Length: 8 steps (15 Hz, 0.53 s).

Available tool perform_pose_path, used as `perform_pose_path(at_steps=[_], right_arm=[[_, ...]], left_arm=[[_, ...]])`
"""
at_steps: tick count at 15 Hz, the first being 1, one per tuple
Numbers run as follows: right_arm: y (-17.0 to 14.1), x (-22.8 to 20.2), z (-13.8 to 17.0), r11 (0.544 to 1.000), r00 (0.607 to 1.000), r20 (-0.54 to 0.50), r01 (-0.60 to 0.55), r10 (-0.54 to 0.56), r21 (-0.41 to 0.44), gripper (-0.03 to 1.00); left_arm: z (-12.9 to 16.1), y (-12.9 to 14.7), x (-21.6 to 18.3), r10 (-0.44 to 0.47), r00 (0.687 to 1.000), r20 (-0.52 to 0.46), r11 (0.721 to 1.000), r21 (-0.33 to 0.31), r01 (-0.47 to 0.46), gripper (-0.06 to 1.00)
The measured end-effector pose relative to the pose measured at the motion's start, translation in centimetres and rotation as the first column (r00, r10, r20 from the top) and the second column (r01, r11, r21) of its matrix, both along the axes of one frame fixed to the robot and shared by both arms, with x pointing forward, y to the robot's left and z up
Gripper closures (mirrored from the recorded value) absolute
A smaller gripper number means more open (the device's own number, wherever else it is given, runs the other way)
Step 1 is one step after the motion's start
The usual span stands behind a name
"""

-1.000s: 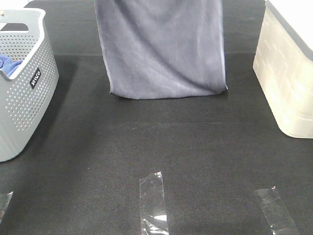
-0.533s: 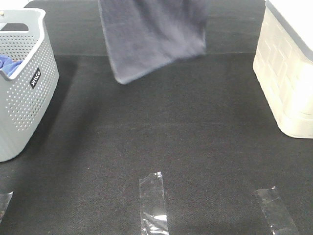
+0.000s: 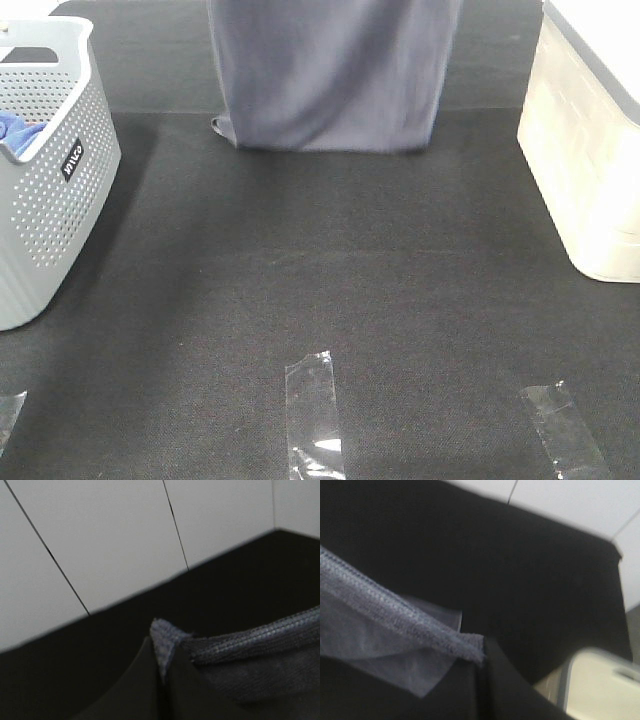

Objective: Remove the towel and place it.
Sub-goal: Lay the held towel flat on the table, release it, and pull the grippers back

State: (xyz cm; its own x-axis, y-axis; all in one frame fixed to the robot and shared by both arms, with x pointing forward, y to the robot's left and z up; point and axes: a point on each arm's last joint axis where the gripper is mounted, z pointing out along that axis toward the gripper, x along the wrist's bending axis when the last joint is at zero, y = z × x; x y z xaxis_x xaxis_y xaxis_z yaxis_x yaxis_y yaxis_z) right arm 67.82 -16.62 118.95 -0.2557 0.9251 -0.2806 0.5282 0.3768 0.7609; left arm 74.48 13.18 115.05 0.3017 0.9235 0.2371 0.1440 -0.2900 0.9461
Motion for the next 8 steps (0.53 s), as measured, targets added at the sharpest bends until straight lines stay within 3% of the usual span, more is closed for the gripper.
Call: perform_pose_path(at_steps=[1, 3, 5, 8], right_arm=[[-0.2, -0.3, -1.0, 1.0, 0.997, -0.081, 0.016, -0.018, -0.022, 0.97], [-0.5, -1.0, -2.0, 0.998, 0.978, -0.204, 0.04, -0.05, -0.054, 0.97], [-0.5, -1.6, -2.6, 0.998, 0.956, -0.289, 0.041, -0.051, -0.041, 0.97], [0.1, -2.5, -3.7, 0.999, 0.923, -0.384, 0.005, 0.015, 0.05, 0.97]], left_arm=[[-1.2, -0.6, -0.6, 0.0, 0.99, -0.141, 1.0, 0.006, 0.001, 0.94], [-3.0, -1.6, -2.0, -0.012, 0.93, -0.368, 1.0, 0.015, 0.019, 0.94], [-4.1, -1.8, -2.9, -0.017, 0.862, -0.506, 0.999, 0.018, 0.031, 0.94], [-5.4, -1.4, -4.3, 0.03, 0.733, -0.68, 0.999, 0.05, 0.006, 0.94]])
